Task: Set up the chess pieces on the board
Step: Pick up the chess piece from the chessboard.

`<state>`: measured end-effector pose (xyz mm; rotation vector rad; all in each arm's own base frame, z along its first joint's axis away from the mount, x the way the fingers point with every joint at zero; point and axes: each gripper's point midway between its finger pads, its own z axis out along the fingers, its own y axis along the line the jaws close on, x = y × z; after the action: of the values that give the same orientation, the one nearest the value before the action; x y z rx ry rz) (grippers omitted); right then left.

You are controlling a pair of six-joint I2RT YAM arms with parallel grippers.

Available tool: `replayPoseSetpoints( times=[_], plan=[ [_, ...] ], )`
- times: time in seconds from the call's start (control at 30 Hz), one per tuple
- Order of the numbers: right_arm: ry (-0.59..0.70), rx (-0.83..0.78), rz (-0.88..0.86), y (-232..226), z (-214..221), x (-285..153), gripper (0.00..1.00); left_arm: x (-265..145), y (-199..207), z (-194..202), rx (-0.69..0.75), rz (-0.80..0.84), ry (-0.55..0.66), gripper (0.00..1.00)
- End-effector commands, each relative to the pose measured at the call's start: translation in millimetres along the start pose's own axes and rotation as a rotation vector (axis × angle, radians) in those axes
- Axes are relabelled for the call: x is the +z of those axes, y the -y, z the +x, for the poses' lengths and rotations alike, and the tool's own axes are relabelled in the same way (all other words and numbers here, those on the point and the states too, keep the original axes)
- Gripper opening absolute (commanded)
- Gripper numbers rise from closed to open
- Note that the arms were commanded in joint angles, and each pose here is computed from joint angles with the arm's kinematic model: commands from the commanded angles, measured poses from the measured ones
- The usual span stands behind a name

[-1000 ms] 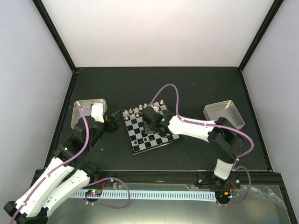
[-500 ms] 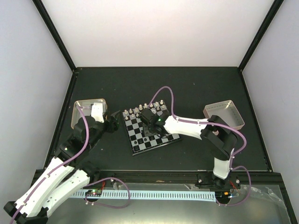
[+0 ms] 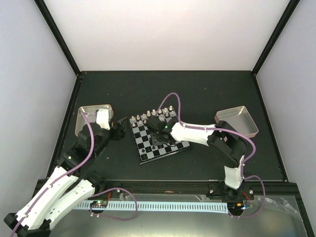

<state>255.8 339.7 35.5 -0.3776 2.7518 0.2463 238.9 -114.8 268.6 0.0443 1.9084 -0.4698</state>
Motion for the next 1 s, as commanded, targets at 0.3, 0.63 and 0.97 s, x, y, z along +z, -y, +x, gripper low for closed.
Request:
replayPoseSetpoints(
  times=[0.3, 0.63, 0.97],
  plan=[
    [0.123, -0.049, -0.088, -9, -22, -21, 0.10, 1, -1, 2, -0.020, -0.002, -0.009, 0.72],
    [0.281, -0.127, -0.272, -13, -39, -54, 0.11, 23, 25, 36, -0.140, 0.140, -0.141, 0.74],
    [0.464, -0.273, -0.469, -23, -49, -86, 0.09, 57, 71, 76, -0.287, 0.353, -0.366, 0.75]
  ],
)
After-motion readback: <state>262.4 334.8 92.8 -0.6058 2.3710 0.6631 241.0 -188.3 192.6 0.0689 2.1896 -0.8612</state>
